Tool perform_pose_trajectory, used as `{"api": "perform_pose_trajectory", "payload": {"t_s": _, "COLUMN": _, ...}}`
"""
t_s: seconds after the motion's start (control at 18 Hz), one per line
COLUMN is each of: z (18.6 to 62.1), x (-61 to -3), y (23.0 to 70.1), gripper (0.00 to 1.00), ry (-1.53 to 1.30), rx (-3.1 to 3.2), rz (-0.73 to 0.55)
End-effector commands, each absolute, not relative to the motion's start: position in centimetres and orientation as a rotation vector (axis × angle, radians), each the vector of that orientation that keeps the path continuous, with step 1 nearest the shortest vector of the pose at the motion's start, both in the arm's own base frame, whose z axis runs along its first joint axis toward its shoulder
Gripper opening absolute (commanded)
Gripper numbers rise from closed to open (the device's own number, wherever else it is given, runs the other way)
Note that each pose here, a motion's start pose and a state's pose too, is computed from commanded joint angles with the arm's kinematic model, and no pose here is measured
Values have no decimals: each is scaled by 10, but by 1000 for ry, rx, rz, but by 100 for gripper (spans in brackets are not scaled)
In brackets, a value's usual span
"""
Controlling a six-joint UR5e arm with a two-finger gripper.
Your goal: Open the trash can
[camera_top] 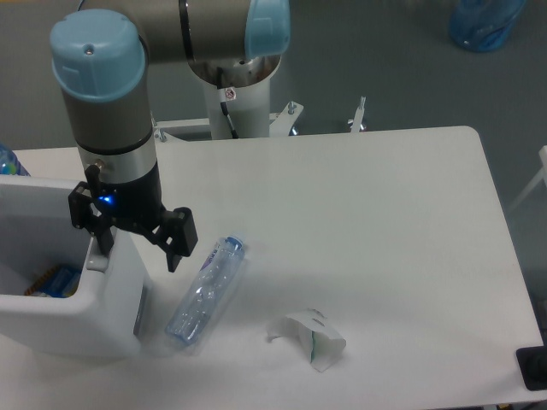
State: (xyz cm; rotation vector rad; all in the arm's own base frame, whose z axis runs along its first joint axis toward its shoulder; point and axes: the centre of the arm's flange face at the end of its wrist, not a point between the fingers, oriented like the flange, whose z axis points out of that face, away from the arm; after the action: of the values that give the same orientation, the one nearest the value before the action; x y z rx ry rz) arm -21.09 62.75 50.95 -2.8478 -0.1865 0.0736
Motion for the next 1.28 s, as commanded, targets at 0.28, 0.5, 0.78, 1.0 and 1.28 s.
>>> {"api": "perform_pose_trajectory", "payload": {"t_s": 0.28, "z": 511, "x": -248, "y": 616, "gripper": 100, "ry": -233, "rx": -2833, "rz": 101}}
{"api": "perform_pose_trajectory", "payload": {"t_s": 0.5, "z": 490, "x": -308, "y": 594, "gripper": 100, "ry": -249, "rx": -2858, "rz": 120}}
{"api": "perform_pose_trajectory", "payload": {"t_s": 0.78, "z": 415, "x": -423, "y": 548, "gripper": 100, "ry": -212, "rx": -2969, "rz": 80}}
{"api": "perform_pose_trajectory", "payload": {"t_s": 1.0, "z": 380, "x": -466, "y": 529, "gripper": 100, "ry": -176, "rx": -3046, "rz": 103}}
{"api": "perform_pose_trajectory", "payload": {"t_s": 1.28, "z": 366, "x": -475, "y": 521, "gripper": 100, "ry": 18, "rx": -3105, "rz": 112}}
